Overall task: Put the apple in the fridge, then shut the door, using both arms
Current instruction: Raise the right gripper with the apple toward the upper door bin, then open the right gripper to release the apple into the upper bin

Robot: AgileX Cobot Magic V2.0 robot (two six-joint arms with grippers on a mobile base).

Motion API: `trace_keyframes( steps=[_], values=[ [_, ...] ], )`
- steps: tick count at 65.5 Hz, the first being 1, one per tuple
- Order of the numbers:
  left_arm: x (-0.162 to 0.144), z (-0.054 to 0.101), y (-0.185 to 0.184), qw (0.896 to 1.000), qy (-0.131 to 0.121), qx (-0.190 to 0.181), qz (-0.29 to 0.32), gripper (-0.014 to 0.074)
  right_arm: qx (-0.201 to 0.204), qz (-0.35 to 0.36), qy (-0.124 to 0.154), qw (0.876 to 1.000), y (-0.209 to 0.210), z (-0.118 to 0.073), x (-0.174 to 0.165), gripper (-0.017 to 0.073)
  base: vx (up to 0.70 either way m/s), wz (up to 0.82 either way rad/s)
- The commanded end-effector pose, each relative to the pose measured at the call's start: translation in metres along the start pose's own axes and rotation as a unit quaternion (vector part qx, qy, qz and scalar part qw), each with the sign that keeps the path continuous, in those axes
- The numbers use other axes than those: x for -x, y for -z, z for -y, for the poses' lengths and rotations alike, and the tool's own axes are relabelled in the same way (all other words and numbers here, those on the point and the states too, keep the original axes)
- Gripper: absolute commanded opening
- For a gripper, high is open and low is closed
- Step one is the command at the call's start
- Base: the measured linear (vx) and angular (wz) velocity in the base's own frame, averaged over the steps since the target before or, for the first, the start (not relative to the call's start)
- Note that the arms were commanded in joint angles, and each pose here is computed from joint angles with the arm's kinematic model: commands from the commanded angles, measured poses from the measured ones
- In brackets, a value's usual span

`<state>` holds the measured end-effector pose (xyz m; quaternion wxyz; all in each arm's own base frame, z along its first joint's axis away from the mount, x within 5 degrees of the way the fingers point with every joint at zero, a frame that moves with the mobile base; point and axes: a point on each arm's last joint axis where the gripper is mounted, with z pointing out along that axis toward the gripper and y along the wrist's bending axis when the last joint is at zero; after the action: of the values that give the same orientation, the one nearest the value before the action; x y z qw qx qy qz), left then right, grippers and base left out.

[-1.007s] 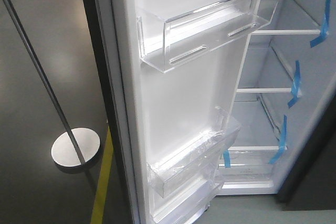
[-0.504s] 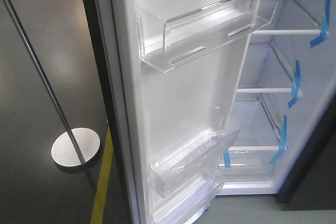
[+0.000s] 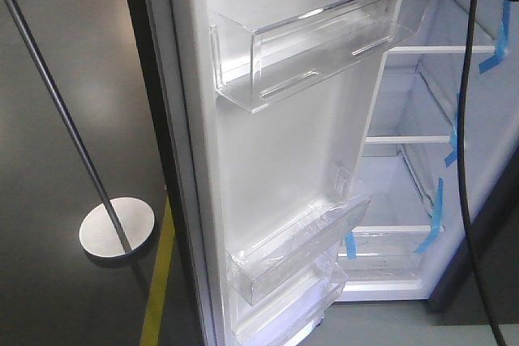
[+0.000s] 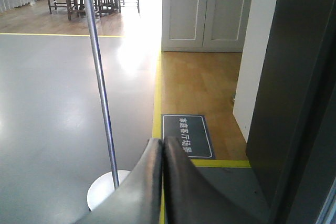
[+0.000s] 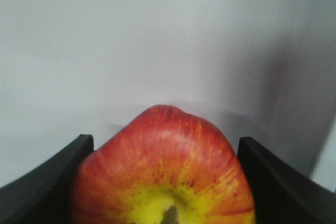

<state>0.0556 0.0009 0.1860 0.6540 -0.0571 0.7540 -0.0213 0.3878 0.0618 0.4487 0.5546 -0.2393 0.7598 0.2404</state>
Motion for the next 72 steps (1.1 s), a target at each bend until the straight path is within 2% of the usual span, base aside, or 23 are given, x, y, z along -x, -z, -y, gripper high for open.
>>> trace_keyframes(
  steps=[1,7,14,29,33,41,46,51,54,57,62,65,72],
  values=[
    [0.012,0.001,0.003,0.999,0.008,-0.003,0.05,-0.0006,-0.01,0.062,0.011,0.998,0.021,-0.011,0.027,0.0447,0.0,0.0],
    [0.012,0.001,0.003,0.999,0.008,-0.003,0.05,-0.0006,-0.01,0.062,0.011,0.998,0.021,-0.011,0.027,0.0554,0.0,0.0],
    [0.012,0.001,0.003,0.999,0.008,-0.003,0.05,-0.0006,-0.01,0.063,0.01,0.998,0.021,-0.012,0.027,0.0617,0.0,0.0],
    [0.012,0.001,0.003,0.999,0.008,-0.003,0.05,-0.0006,-0.01,0.074,0.014,0.997,0.03,-0.018,0.034,0.0582,0.0,0.0],
    [0.012,0.001,0.003,0.999,0.007,-0.003,0.05,-0.0006,-0.011,0.087,0.018,0.996,0.04,-0.025,0.041,0.0549,0.0,0.0],
    [0.012,0.001,0.003,0.999,0.007,-0.003,0.05,-0.0006,-0.012,0.114,0.04,0.993,0.067,-0.045,0.057,0.0426,0.0,0.0],
    [0.012,0.001,0.003,0.999,0.007,-0.003,0.05,-0.0006,-0.009,0.131,0.053,0.99,0.088,-0.061,0.067,0.0309,0.0,0.0],
    [0.012,0.001,0.003,0.999,0.007,-0.003,0.05,-0.0006,-0.003,0.134,0.07,0.988,0.108,-0.078,0.072,0.0168,0.0,0.0],
    [0.012,0.001,0.003,0.999,0.007,-0.003,0.05,-0.0006,0.006,0.128,0.079,0.989,0.119,-0.089,0.073,0.0048,0.0,0.0],
    [0.012,0.001,0.003,0.999,0.007,-0.003,0.05,-0.0006,0.013,0.121,0.088,0.989,0.13,-0.099,0.074,-0.0019,0.0,0.0],
    [0.012,0.001,0.003,0.999,0.007,-0.003,0.05,-0.0006,0.02,0.106,0.099,0.989,0.147,-0.114,0.073,-0.0011,0.0,0.0],
    [0.013,0.001,0.003,0.999,0.007,-0.003,0.051,-0.0006,0.018,0.1,0.096,0.99,0.153,-0.118,0.072,-0.0005,0.0,0.0],
    [0.013,0.001,0.003,0.998,0.009,-0.003,0.055,-0.0006,-0.01,0.095,0.103,0.99,0.172,-0.128,0.072,-0.0005,0.0,0.0]
  ],
)
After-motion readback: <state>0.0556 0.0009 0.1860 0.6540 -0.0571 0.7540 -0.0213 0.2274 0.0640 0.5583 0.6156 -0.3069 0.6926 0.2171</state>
